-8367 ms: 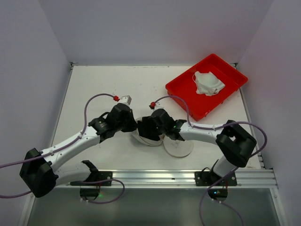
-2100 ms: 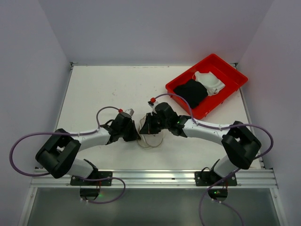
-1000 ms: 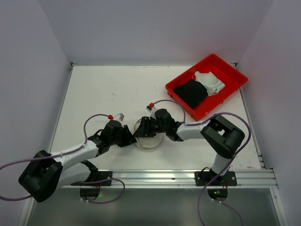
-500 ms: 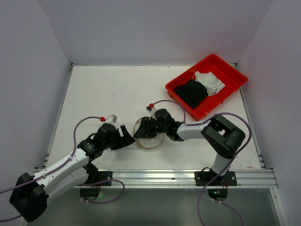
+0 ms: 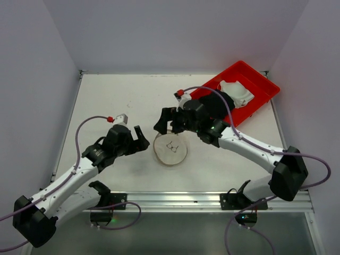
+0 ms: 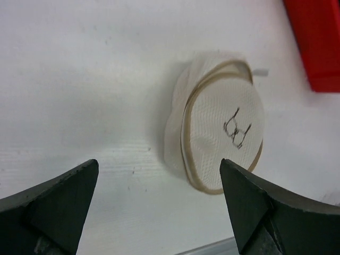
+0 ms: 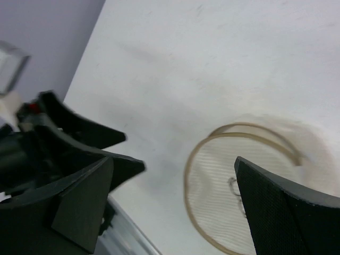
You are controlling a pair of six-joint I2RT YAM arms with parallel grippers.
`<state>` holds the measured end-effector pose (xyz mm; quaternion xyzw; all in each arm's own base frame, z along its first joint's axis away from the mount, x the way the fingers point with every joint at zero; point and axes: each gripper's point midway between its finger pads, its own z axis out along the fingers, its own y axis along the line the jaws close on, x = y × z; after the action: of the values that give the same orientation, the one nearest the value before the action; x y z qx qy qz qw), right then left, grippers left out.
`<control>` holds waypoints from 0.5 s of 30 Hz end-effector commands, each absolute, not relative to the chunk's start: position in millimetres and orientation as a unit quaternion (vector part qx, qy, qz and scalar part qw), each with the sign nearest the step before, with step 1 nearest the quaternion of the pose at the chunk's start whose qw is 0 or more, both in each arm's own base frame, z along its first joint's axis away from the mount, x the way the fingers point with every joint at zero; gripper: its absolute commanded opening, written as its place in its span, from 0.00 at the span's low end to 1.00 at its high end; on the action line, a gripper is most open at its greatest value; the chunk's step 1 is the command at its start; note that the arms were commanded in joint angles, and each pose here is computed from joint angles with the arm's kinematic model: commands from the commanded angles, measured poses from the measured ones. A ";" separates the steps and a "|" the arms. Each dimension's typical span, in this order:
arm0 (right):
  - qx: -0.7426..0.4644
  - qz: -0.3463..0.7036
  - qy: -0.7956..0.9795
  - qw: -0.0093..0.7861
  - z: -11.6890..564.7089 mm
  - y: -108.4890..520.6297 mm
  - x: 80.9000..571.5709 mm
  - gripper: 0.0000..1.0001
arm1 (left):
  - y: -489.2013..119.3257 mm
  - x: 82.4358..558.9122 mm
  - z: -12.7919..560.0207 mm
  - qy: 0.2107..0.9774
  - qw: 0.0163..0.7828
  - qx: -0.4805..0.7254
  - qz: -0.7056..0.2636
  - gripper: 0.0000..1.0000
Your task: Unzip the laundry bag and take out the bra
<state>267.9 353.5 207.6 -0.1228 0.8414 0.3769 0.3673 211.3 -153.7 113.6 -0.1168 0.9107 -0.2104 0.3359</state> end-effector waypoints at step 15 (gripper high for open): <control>0.166 0.102 0.722 0.664 375.1 18.1 210.4 0.99 | -46.5 280.7 228.8 0.863 0.451 -0.161 -0.163 1.00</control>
<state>247.4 62.1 363.0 0.1357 0.7441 0.1647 0.6331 292.4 -40.6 189.2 -0.2082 0.8748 -0.1323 0.4169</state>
